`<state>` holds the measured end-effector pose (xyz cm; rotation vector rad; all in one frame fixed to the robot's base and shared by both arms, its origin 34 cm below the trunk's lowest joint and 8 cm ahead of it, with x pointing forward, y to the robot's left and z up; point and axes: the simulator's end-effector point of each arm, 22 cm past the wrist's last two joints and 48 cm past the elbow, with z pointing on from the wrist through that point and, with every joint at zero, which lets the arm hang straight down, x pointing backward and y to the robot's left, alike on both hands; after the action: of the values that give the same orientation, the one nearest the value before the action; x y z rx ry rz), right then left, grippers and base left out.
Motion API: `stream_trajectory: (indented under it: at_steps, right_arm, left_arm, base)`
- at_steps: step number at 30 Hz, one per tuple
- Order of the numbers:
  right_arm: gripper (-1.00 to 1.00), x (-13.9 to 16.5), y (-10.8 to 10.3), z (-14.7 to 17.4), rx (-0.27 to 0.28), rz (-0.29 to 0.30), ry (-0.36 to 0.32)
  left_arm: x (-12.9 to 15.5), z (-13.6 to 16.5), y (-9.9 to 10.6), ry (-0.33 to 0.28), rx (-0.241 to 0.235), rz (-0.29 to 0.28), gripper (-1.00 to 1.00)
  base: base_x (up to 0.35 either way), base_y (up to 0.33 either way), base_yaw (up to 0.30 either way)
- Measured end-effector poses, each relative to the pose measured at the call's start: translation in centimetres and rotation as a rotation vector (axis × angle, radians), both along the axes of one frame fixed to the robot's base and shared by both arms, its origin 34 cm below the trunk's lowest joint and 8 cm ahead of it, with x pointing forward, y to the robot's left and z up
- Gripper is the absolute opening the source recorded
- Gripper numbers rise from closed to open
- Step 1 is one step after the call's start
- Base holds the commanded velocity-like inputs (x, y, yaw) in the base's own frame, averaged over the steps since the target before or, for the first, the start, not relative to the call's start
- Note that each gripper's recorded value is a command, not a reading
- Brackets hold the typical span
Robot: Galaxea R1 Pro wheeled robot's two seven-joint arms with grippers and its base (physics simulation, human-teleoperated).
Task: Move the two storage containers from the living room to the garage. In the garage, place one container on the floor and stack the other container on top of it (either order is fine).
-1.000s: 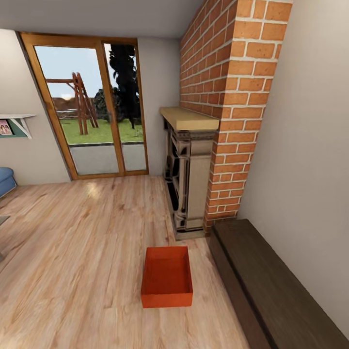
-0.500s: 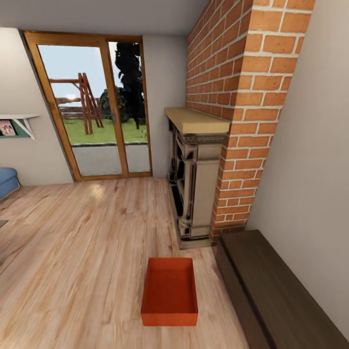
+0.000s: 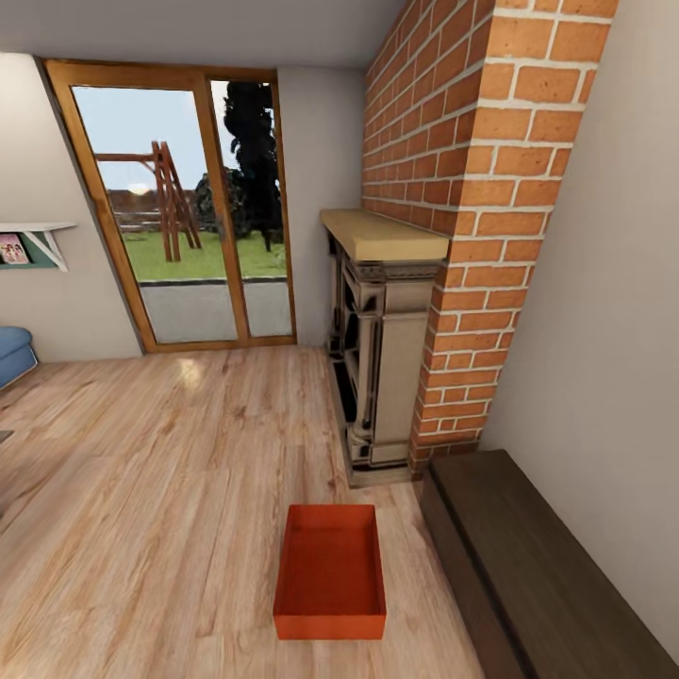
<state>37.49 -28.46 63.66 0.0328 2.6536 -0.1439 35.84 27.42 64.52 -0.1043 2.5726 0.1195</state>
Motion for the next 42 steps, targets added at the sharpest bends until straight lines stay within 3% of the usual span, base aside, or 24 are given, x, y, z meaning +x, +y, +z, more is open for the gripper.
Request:
stream_trajectory:
  at_steps: [11, 35, 42]
  right_arm:
    - [1.0, -0.01, 0.01, 0.01, 0.0, 0.0, 0.0]
    - [1.0, -0.02, 0.01, 0.03, 0.0, 0.0, -0.001]
    - [1.0, 0.0, 0.0, 0.0, 0.0, 0.0, 0.0]
  left_arm:
    - [-0.03, 0.0, -0.05, 0.0, -0.001, 0.0, 1.0]
    - [-0.07, 0.0, -0.01, 0.001, 0.0, 0.0, 1.0]
    - [-0.03, -0.01, 0.01, 0.0, 0.0, 0.001, 1.0]
  base:
    - [0.028, 0.01, 0.056]
    - [0.296, 0.063, 0.0]
    - [0.07, 0.0, 0.0]
